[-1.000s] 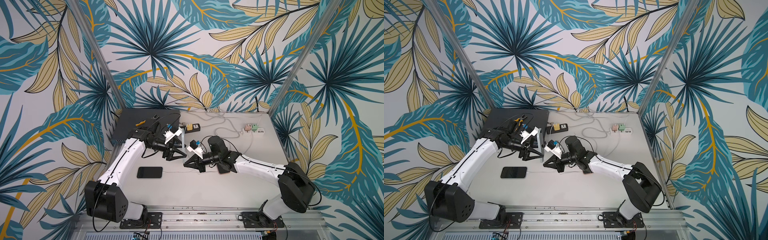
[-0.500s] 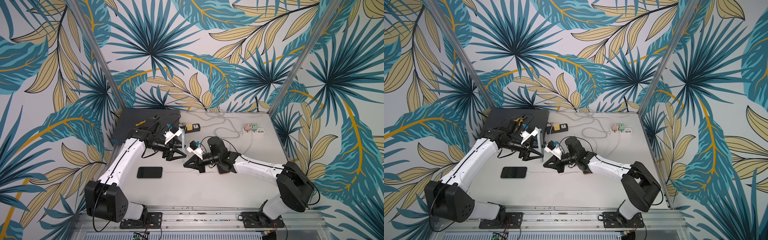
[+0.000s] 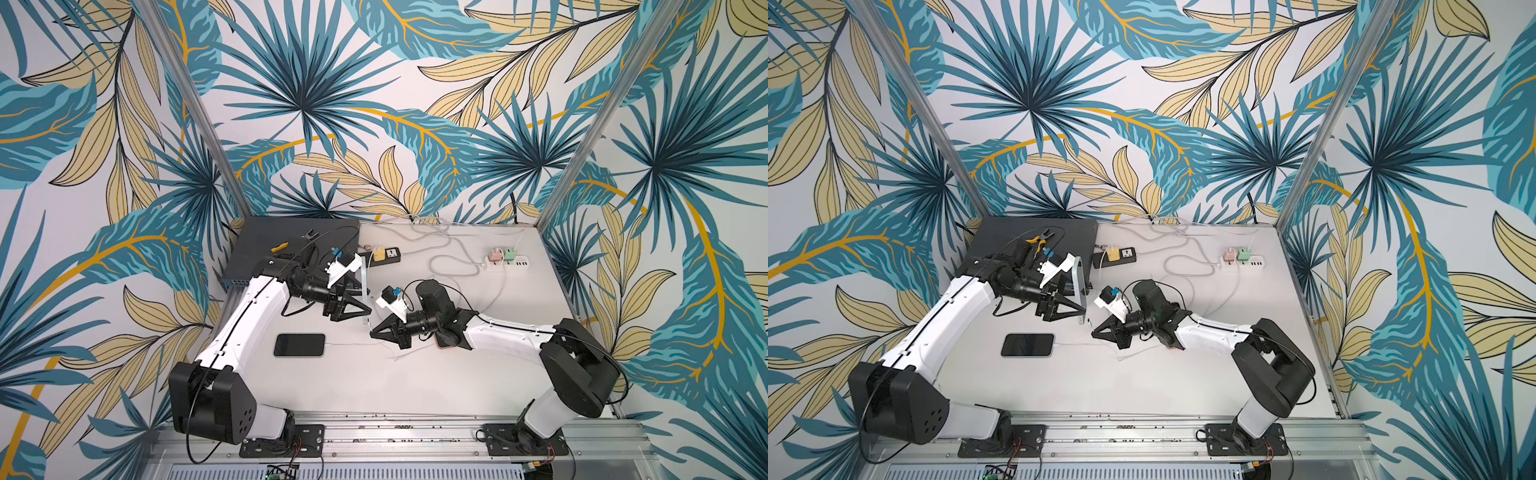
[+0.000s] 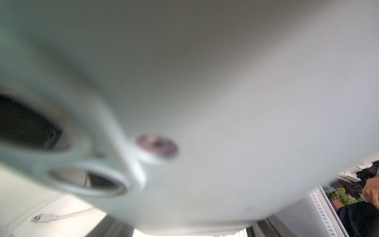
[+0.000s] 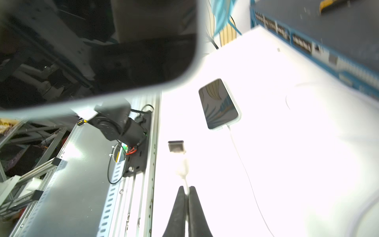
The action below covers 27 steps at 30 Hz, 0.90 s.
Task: Unplug the charging cable from the phone
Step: Remove the charging cable from the phone.
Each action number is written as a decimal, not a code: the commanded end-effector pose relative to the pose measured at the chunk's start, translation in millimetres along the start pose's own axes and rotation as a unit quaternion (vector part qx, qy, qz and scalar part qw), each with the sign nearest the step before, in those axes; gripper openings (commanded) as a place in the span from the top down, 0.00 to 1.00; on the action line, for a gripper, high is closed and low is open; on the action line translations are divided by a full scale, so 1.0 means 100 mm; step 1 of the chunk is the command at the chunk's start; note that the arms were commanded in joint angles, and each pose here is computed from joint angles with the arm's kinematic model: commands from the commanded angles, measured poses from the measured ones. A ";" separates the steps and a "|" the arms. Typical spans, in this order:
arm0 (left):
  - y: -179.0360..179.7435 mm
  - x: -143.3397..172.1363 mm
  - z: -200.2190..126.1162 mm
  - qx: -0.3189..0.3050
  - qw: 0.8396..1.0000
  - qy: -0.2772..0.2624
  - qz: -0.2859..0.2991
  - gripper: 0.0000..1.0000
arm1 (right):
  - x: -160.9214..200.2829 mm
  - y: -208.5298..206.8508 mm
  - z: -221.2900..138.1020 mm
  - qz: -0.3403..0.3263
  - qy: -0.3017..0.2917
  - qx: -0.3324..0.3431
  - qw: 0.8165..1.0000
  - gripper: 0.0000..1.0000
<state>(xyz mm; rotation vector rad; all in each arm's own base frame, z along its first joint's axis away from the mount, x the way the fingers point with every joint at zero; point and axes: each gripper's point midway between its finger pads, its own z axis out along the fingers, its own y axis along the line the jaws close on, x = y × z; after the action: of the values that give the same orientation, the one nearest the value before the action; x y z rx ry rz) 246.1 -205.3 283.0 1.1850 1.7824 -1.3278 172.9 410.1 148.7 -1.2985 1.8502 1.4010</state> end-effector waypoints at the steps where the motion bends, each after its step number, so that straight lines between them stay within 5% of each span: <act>1: -0.13 -0.15 -0.06 0.017 0.999 -0.026 0.027 0.59 | 0.15 -0.19 0.02 0.044 0.012 0.037 0.998 1.00; 8: -0.12 -0.13 -0.05 0.016 0.999 -0.024 0.025 0.59 | 0.27 -0.76 -0.01 0.132 0.028 0.184 0.974 0.97; 19: -0.12 -0.13 -0.05 0.015 0.999 -0.024 0.026 0.59 | 0.27 -1.10 -0.10 0.217 0.037 0.287 0.932 0.93; 27: -0.13 -0.13 -0.05 0.015 0.999 -0.023 0.028 0.58 | 0.01 -1.12 -0.19 0.202 0.022 0.307 0.930 0.72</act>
<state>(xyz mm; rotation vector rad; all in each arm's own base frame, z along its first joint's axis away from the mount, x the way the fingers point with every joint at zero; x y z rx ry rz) 245.1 -205.1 283.4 1.1894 1.7745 -1.3300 268.9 396.5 100.7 -0.6877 2.3957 0.8875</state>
